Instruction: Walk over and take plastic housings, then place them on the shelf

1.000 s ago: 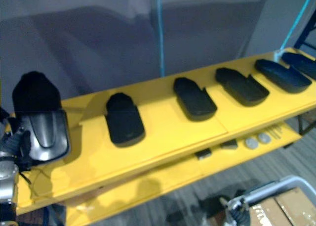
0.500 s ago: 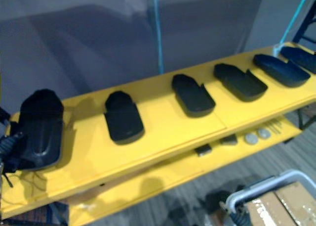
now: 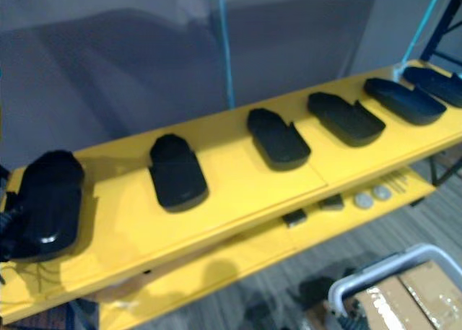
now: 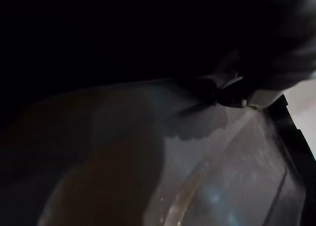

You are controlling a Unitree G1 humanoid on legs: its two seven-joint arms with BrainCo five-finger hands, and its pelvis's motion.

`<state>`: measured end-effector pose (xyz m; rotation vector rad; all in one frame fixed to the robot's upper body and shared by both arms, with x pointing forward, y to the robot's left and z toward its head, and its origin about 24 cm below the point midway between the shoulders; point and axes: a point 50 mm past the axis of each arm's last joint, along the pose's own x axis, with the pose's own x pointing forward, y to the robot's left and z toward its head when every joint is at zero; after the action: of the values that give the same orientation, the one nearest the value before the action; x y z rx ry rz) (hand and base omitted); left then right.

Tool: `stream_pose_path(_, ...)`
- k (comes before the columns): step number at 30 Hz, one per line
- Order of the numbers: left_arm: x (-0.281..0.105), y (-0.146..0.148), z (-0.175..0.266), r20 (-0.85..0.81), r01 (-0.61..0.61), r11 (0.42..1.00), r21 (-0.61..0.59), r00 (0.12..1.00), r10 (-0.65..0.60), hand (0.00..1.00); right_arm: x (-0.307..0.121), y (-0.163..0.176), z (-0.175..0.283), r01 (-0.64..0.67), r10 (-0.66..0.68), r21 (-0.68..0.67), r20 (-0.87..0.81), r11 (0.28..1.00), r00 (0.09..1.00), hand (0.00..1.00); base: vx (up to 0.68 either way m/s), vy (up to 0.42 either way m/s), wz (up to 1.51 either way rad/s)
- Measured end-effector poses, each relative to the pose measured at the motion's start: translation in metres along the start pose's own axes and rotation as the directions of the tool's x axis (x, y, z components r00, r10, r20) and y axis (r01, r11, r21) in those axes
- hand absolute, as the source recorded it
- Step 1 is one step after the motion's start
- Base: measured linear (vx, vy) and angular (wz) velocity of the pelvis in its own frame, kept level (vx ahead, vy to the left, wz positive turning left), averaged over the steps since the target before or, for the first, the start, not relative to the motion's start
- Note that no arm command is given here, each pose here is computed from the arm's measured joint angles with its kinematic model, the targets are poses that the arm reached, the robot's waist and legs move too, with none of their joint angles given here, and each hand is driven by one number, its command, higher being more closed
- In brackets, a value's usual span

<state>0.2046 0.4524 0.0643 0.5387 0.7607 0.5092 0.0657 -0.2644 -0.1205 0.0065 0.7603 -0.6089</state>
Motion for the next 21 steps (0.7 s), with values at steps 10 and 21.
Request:
stream_pose_path(10,0.001,-0.001,-0.011,-0.052,-0.015,1.0,-0.025,0.999,0.014,1.0,0.008,-0.01,0.012,0.022,-0.021,-0.029,0.031,0.999,0.999,0.0,0.0,0.0,0.0)
stream_pose_path(21,0.002,0.002,0.001,0.004,-0.059,0.998,-0.029,0.998,0.059,1.0,0.018,-0.028,0.032,0.047,-0.044,-0.037,0.087,0.998,0.995,0.0,0.0,0.0,-0.01)
